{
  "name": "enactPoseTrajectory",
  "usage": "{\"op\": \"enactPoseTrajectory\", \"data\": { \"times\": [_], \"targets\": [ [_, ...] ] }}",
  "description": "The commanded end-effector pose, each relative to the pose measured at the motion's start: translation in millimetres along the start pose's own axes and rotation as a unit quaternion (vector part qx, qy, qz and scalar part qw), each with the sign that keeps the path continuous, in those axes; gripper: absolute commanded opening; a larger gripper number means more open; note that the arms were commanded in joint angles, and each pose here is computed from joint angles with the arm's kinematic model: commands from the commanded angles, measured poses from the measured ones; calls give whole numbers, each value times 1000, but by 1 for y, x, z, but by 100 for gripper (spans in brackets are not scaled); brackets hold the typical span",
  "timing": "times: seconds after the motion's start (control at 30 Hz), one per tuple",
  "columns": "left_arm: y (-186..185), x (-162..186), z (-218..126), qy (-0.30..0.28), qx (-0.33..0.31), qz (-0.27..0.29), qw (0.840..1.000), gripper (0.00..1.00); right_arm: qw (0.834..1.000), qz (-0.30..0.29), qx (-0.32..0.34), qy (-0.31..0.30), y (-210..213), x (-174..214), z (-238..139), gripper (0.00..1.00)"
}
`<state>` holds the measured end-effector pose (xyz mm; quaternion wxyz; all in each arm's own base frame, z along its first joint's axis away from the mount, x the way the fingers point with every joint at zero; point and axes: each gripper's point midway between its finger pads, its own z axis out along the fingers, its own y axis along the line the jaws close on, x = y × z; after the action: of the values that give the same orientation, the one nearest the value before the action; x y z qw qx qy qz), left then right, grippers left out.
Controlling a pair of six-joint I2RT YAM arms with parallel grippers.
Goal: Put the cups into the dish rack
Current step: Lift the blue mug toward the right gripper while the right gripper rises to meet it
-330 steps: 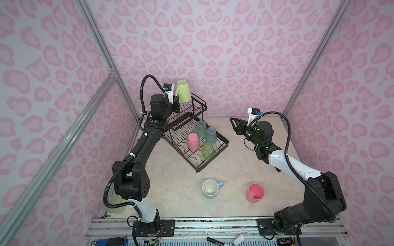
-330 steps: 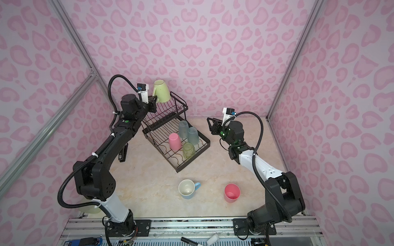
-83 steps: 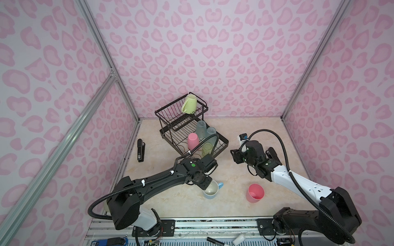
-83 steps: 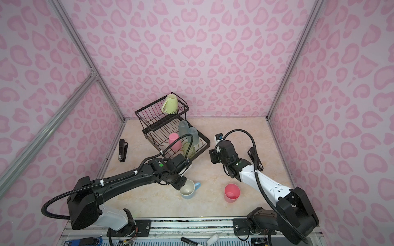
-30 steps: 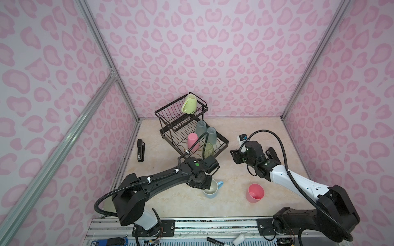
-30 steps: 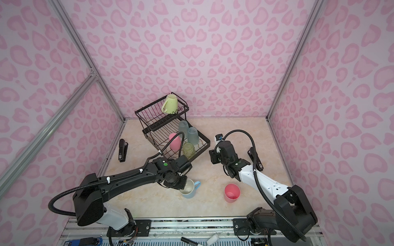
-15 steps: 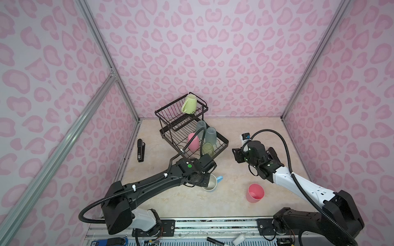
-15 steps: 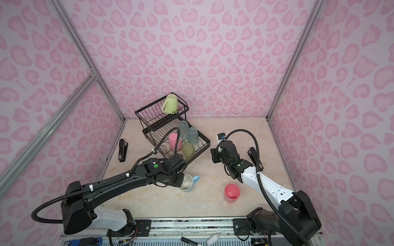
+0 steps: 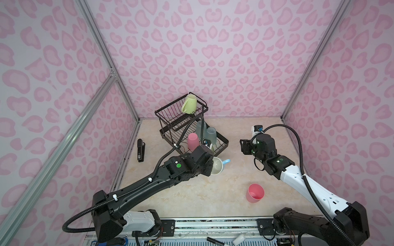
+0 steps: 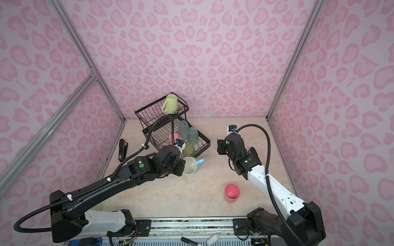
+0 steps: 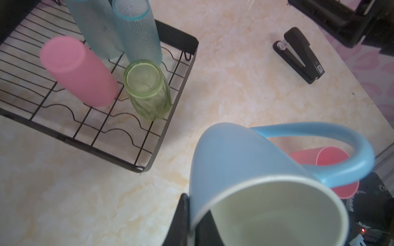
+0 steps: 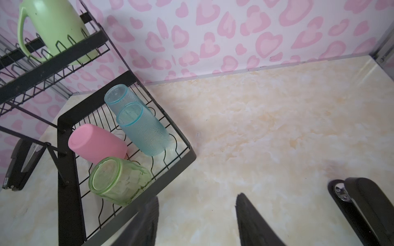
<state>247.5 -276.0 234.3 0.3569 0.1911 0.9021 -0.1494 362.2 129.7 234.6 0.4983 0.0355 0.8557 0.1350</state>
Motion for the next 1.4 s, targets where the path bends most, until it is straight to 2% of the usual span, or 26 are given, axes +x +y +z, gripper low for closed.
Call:
{"op": "enactPoseTrajectory", "data": {
  "times": [0.0,0.13,0.23,0.4,0.5,0.63,0.93,1.17,1.37],
  "targets": [
    [-6,-72,-3,-122,6,8,992,4,999,51,7,8,-12,-7,-4,58],
    [-3,-126,2,-198,-13,34,980,4,994,113,-3,0,-23,-31,-13,59],
    [-6,-161,0,-258,-26,65,964,4,987,161,-5,-13,-32,-47,-22,60],
    [-9,-193,9,-329,-54,117,936,4,971,236,-45,-10,-39,-64,-25,60],
    [-9,-210,10,-377,-74,137,913,3,958,274,-79,5,-35,-70,-21,60],
    [1,-213,22,-414,-100,155,891,3,942,310,-123,17,-27,-80,-20,59],
    [1,-218,17,-488,-134,201,839,4,913,352,-205,35,-1,-95,-28,59],
    [-9,-221,15,-514,-129,232,816,3,893,364,-259,58,18,-105,-24,59],
    [-20,-221,18,-519,-116,263,805,3,896,346,-269,71,30,-106,-24,59]
  ]
}}
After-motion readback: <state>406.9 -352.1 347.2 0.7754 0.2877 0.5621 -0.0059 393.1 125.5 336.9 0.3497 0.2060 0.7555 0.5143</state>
